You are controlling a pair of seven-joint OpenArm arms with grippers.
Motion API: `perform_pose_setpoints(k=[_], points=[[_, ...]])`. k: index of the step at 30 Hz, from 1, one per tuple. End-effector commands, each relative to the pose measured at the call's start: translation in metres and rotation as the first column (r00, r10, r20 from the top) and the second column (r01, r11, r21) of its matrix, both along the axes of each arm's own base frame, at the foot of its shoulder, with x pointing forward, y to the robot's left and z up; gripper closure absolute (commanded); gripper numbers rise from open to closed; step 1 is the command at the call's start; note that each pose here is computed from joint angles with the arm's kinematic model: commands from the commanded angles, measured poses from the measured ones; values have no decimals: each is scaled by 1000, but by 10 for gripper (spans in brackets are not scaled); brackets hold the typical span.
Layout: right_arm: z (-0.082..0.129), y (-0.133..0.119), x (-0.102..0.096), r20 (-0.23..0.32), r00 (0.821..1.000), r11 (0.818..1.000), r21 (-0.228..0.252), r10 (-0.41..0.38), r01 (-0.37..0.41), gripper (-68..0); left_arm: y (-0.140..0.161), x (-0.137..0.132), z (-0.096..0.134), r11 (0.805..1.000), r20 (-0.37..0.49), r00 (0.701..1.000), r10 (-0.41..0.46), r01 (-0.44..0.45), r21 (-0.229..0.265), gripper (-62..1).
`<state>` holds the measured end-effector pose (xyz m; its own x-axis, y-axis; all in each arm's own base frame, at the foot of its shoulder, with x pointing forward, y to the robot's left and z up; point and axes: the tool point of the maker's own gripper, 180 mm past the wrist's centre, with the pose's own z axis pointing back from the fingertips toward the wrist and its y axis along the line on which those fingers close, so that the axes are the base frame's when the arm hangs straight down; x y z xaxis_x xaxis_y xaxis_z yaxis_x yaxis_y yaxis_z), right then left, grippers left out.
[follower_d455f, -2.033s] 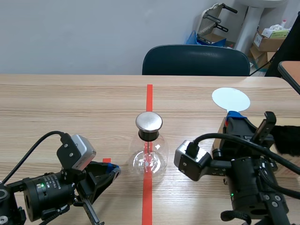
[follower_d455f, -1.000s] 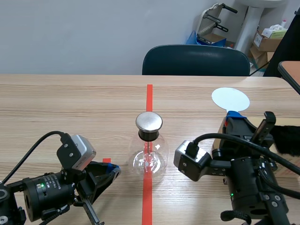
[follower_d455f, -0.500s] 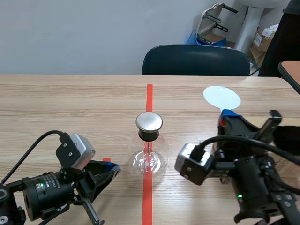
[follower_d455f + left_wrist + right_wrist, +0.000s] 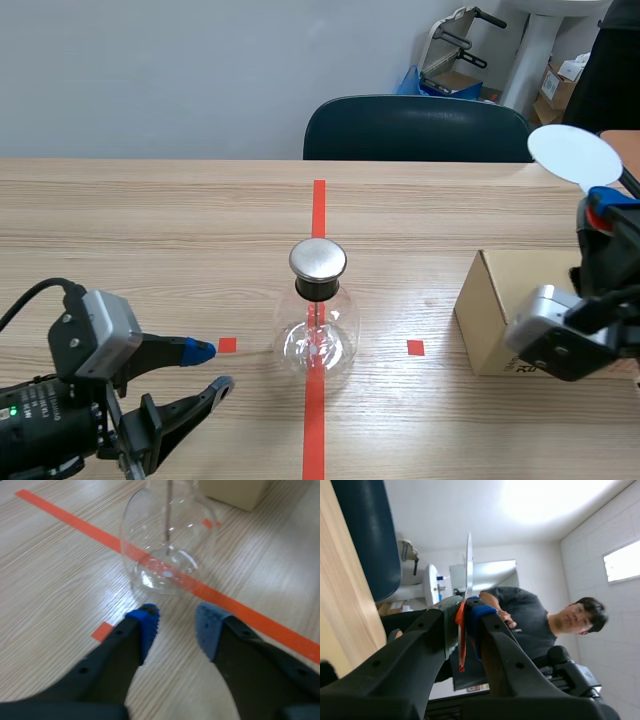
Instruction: Do the electroscope experiment
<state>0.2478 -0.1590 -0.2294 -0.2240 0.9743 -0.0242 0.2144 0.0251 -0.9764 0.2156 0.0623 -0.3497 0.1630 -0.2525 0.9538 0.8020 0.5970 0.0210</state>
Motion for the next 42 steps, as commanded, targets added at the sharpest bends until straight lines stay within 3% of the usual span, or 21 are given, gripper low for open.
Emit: perform_pose_setpoints(k=[1, 5, 7, 13, 26, 36, 42], points=[[6, -5, 0, 27, 1000, 1000, 3, 3, -3, -10, 3, -4, 10, 1000, -2, 1000, -2, 2, -25, -348], [-1, -19, -11, 39, 999, 1000, -30, 10, -9, -10, 13, -14, 25, 997, -23, 1000, -2, 0, -75, -434], [-7, -24, -17, 43, 999, 999, -52, 10, -8, -10, 14, -22, 33, 995, -37, 999, -26, 23, -93, -438], [-34, -49, -27, -29, 998, 996, -72, -48, 46, -11, 12, -50, 51, 986, -75, 988, -132, 123, -113, -439], [-55, -76, -51, -74, 994, 996, -8, -87, 86, -11, 8, -93, 93, 943, -90, 967, -239, 209, -260, -439], [-76, -90, -41, -111, 989, 995, -21, -95, 93, -11, 7, -98, 95, 937, -105, 962, -252, 215, -275, -439], [-93, -102, -38, -165, 978, 991, -51, -130, 123, -10, 8, -98, 88, 951, -56, 965, -255, 240, -196, -439]])
